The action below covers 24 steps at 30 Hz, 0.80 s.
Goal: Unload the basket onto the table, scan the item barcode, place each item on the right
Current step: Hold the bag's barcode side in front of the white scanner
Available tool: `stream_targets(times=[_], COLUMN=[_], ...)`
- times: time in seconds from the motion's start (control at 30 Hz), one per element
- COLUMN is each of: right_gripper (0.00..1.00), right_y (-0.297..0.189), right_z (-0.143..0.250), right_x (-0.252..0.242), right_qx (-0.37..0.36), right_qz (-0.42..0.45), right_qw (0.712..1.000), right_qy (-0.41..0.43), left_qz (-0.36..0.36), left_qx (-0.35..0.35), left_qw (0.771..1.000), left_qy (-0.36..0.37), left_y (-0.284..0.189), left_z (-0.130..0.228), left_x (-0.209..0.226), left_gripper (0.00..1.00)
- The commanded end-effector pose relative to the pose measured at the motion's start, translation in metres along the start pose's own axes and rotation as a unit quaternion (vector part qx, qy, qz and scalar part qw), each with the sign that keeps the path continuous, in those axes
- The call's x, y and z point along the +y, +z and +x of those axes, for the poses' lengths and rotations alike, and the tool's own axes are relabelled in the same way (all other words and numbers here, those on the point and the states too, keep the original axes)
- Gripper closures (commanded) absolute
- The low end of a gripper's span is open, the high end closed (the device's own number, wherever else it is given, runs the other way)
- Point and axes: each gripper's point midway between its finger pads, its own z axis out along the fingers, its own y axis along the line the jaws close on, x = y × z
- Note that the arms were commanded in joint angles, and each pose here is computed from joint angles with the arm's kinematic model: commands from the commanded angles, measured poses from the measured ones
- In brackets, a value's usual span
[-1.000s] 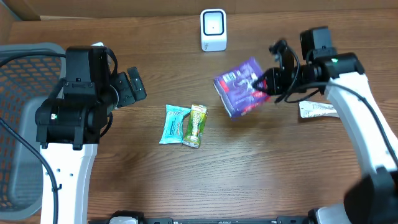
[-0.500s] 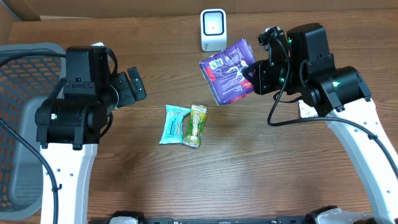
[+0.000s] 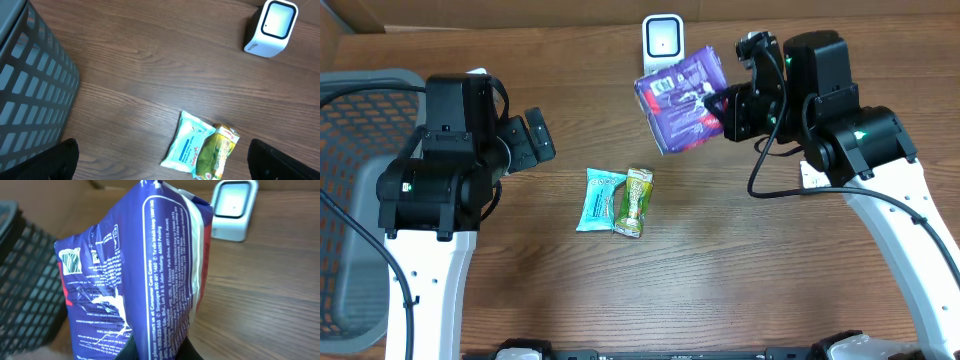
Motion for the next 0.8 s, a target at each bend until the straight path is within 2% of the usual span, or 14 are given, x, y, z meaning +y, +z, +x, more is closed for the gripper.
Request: stream_targets(times=[0.0, 0.17, 0.33, 0.43, 0.53, 0.7, 0.77], right_gripper=[0.97, 0.97, 0.96, 0.96, 0.96, 0.96, 0.96], right_y=[-0.022, -0.041, -0.043, -0.029, -0.007, 0.032, 0.053], right_z=[-0.042, -0.093, -0.139, -0.155, -0.166, -0.166, -0.164], right_x=[-0.003, -0.020, -0.043, -0.055, -0.060, -0.060, -0.063], right_qx=[-0.066, -0.117, -0.152, -0.163, -0.178, -0.160, -0.145], right_qz=[0.052, 0.140, 0.271, 0.360, 0.447, 0.561, 0.582], right_qw=[0.996, 0.983, 0.949, 0.914, 0.867, 0.784, 0.762], right_qy=[0.004, 0.000, -0.043, -0.088, -0.134, -0.212, -0.242], left_qz=[-0.006, -0.006, -0.006, -0.005, -0.005, -0.005, -0.005], left_qx=[-0.004, -0.004, -0.004, -0.004, -0.004, -0.004, -0.004], left_qw=[1.000, 1.000, 1.000, 1.000, 1.000, 1.000, 1.000], left_qy=[-0.006, -0.006, -0.006, -0.006, -0.006, -0.006, -0.006], left_y=[-0.001, -0.001, -0.001, -0.001, -0.001, -0.001, -0.001], left_z=[-0.003, -0.003, -0.003, -0.003, -0.003, -0.003, -0.003], left_x=[0.002, 0.002, 0.002, 0.002, 0.002, 0.002, 0.002], left_gripper=[0.01, 0.00, 0.00, 0.01, 0.00, 0.00, 0.00])
